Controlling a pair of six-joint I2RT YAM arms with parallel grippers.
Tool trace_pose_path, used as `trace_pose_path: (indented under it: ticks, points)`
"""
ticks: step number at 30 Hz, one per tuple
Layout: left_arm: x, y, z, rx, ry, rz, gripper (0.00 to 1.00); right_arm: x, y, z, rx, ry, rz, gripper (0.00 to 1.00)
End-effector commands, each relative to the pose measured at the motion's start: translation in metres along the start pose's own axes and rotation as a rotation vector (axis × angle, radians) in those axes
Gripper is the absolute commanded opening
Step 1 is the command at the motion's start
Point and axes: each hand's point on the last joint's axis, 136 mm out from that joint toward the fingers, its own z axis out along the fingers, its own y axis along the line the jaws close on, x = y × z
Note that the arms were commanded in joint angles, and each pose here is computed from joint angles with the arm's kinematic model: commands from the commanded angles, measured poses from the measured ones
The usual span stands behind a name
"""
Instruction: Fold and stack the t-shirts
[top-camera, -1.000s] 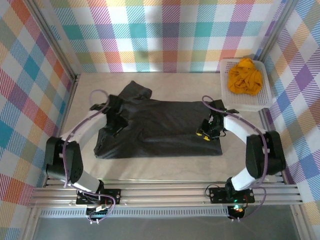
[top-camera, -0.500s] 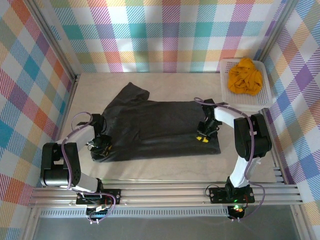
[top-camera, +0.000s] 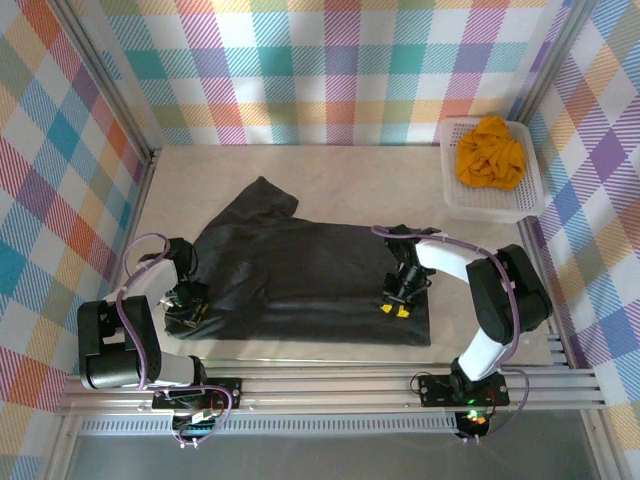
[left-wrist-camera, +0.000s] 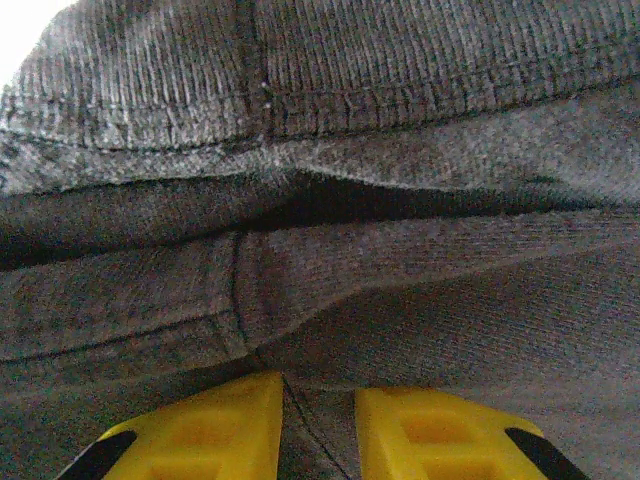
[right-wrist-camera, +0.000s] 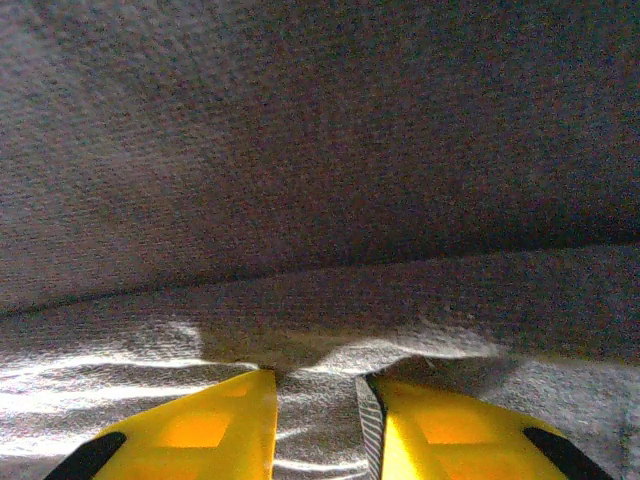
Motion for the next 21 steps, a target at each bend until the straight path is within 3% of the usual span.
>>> trace_pose_path:
  ticks: [1,6,9,11,17,21]
  points:
    - [-0.012,0.017,-0.003,-0.087,-0.044,0.018,0.28,-0.002,-0.016,-0.005,0.092,-0.035,0.012,0.33]
    - [-0.035,-0.041,-0.068,0.059,-0.233,0.121,0.5,-0.033,0.014,-0.071,-0.015,-0.295,-0.058,0.46]
    - [-0.043,-0.103,-0.108,0.104,-0.354,0.282,0.56,-0.055,0.034,-0.103,-0.09,-0.426,-0.112,0.5]
    - [-0.04,-0.161,-0.119,0.17,-0.374,0.42,0.58,-0.076,0.051,-0.118,-0.173,-0.469,-0.141,0.53]
    - [-0.054,-0.299,-0.113,0.305,-0.397,0.661,0.64,-0.141,0.104,-0.163,-0.55,-0.571,-0.224,0.61]
    - [-0.067,-0.365,-0.097,0.436,-0.42,0.716,0.66,-0.172,0.11,-0.18,-0.532,-0.58,-0.233,0.61]
